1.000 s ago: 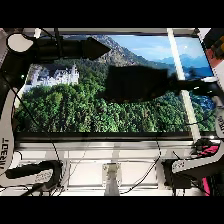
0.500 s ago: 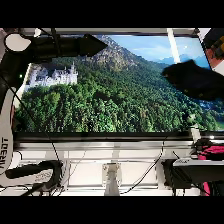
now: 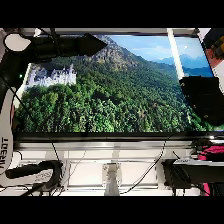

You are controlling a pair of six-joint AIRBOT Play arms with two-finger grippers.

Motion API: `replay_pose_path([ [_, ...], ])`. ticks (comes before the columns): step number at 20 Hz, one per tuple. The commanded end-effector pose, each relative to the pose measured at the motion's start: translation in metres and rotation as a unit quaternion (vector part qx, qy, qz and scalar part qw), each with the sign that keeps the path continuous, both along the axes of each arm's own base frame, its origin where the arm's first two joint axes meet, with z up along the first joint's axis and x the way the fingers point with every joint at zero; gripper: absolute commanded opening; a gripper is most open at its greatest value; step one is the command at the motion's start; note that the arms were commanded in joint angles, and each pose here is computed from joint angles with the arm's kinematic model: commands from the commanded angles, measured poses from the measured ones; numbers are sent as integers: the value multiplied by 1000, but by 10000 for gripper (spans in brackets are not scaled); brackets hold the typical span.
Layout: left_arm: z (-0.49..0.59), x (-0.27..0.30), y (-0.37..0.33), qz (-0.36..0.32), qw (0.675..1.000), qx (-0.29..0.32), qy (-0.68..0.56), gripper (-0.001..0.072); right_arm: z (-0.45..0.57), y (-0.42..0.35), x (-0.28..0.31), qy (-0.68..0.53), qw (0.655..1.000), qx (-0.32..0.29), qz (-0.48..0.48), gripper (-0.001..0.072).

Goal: Fold the clothes and pants, and hang the long-sleeved shirts on hangers.

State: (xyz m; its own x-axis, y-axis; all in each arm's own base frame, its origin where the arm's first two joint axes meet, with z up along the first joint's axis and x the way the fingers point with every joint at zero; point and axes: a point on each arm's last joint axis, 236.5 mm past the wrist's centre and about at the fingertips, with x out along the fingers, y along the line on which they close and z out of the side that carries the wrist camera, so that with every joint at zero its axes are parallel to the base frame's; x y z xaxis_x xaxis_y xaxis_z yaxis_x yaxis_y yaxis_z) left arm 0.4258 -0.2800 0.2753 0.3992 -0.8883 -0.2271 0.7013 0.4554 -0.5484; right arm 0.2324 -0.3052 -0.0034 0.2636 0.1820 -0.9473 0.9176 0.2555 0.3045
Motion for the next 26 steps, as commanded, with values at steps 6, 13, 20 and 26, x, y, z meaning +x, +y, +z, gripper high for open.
replay_pose_path([
  [6,14,14,51,46,999,2,-12,109,203,-9,94,-258,960,-97,38,45],
  [13,99,-52,156,134,988,19,-80,12,427,233,174,-622,727,4,289,26],
  [20,143,-118,169,170,975,39,-139,13,436,377,181,-630,661,105,394,29],
  [26,152,-132,164,170,972,42,-157,13,436,430,169,-622,634,145,436,29],
])
